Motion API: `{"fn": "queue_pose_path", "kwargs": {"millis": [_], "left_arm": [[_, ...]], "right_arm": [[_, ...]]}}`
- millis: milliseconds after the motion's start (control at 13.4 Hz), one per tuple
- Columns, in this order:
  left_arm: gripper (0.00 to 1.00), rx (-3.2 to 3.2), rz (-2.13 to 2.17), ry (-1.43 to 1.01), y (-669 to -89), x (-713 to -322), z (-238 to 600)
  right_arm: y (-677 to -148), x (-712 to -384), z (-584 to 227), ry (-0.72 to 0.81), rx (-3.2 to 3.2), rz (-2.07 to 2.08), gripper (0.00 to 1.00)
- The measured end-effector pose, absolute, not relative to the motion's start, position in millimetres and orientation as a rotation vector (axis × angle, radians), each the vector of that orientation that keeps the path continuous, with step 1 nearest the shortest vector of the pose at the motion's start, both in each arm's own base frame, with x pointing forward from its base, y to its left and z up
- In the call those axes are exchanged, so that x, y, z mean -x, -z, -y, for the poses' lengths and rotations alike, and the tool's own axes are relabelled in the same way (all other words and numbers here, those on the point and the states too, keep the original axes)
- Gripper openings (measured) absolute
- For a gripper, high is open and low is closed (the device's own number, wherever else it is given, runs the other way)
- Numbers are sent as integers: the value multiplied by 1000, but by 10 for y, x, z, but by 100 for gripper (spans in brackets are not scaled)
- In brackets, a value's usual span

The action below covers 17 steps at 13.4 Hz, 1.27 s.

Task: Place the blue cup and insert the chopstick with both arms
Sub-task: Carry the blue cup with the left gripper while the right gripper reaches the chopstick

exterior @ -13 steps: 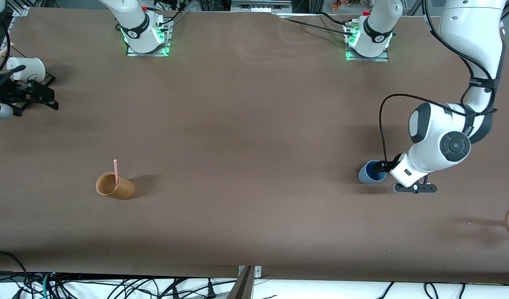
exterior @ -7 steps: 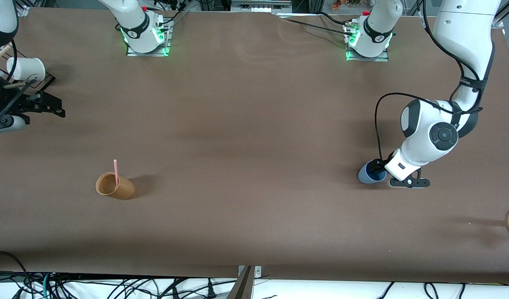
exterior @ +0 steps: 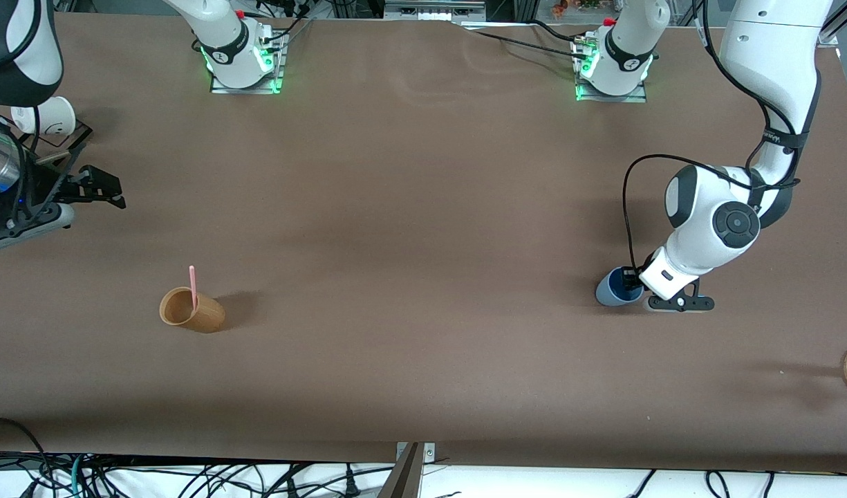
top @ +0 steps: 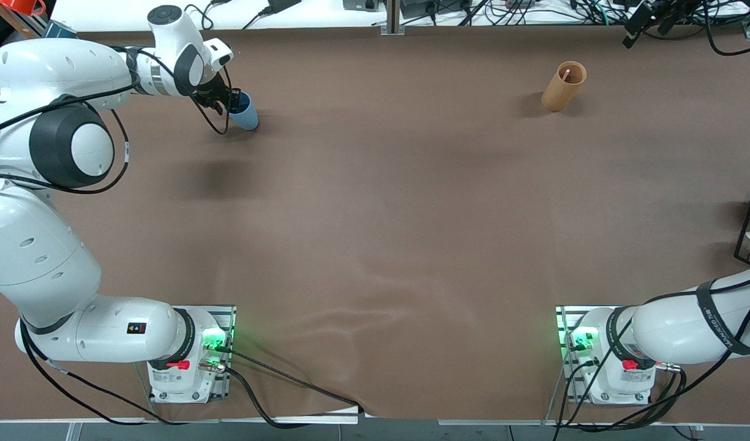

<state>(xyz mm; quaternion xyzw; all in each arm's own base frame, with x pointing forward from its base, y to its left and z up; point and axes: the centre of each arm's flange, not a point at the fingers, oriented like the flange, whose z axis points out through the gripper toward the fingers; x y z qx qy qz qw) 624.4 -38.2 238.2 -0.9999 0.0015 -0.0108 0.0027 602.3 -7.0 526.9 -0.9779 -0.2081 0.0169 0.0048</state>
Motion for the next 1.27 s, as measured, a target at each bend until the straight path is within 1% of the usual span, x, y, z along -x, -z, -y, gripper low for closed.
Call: {"fn": "queue_pose_path", "kwargs": {"millis": [149,223,447,596,745,968,1117,1266], "left_arm": [[8,3136,-3,34,-2406,-6260,380],[5,3136,-4,32,-2447,-6277,384],[6,3144,-21,-20,-2706,-6390,527],[6,3198,-55,-31,-3044,-6493,1081],[6,3229,-99,-8,-3294,-6447,1895],[6,3243,-96,-18,-3364,-6110,3266],[6,3243,-104,-44,-3178,-5809,4099],[6,3233,-96,-78,-2905,-5568,4671]], "right_arm": [[-5151,-6049,35,-19,3046,747,100],[-5042,-6070,35,5,3034,813,100],[-4678,-6130,-51,49,2978,1035,100],[-4480,-6151,-127,74,2918,1211,100],[-4280,-6173,-172,120,2842,1418,100],[-3939,-6242,-212,163,2731,1673,100],[-3797,-6292,-327,181,2687,1753,100],[-3681,-6337,-483,215,2646,1823,100]]}}
